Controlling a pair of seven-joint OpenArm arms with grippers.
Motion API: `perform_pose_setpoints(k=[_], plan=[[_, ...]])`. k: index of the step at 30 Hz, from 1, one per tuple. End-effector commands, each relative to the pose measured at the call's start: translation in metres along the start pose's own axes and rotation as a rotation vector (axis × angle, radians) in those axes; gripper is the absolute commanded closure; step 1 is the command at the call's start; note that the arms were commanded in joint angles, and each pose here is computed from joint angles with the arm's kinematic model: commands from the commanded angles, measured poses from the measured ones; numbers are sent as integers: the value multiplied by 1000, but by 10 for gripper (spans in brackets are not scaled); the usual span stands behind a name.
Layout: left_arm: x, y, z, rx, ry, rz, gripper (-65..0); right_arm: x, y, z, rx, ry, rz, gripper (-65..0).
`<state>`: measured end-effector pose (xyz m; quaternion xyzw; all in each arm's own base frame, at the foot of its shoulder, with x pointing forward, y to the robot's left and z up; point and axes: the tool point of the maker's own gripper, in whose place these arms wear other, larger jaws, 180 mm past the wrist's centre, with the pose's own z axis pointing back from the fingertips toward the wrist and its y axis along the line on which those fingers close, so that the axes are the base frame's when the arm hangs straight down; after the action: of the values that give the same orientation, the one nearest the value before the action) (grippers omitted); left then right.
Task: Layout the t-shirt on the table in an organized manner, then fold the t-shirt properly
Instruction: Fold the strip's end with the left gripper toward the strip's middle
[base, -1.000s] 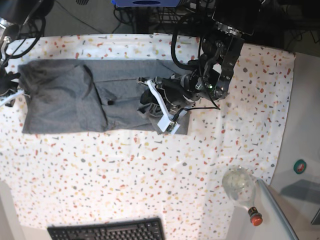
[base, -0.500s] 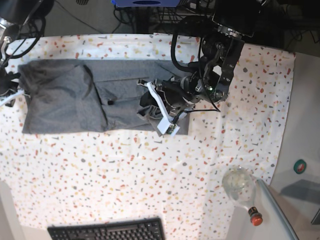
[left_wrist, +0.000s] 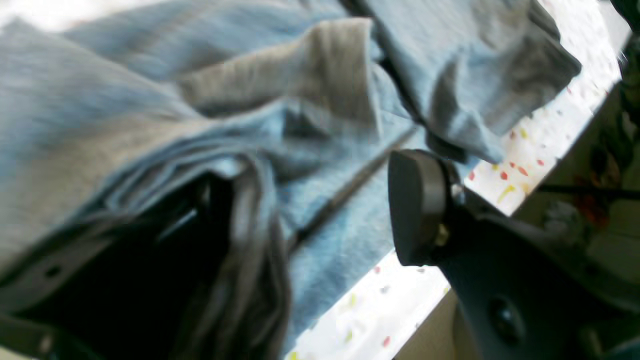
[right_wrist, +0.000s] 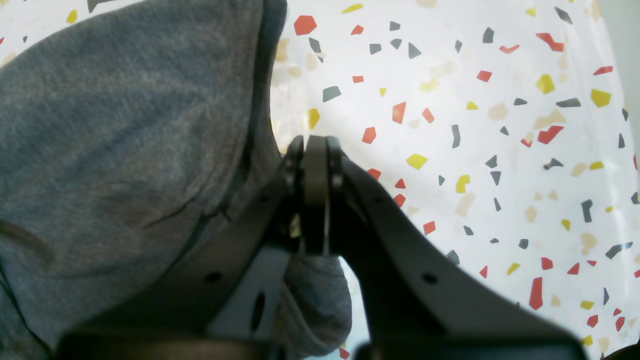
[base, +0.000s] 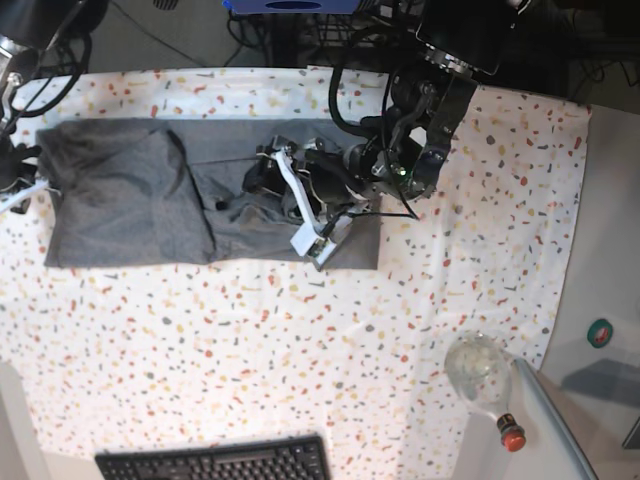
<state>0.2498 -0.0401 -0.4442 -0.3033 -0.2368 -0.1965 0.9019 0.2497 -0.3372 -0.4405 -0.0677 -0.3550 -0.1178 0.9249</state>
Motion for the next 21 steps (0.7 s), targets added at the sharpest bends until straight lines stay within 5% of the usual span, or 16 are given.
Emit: perform_pose_setpoints(k=[1,15,21], plan=[[16,-4,-2,-18,-31,-18,-411,20,-6,2,-8,-55,8,0],[3,-69,-26,-148,51,-150,-411,19,-7,2,-11,-56,5,0],[33,-43,11,-84,-78,-144,-410,23,-7,3,-11,-65,5,0]])
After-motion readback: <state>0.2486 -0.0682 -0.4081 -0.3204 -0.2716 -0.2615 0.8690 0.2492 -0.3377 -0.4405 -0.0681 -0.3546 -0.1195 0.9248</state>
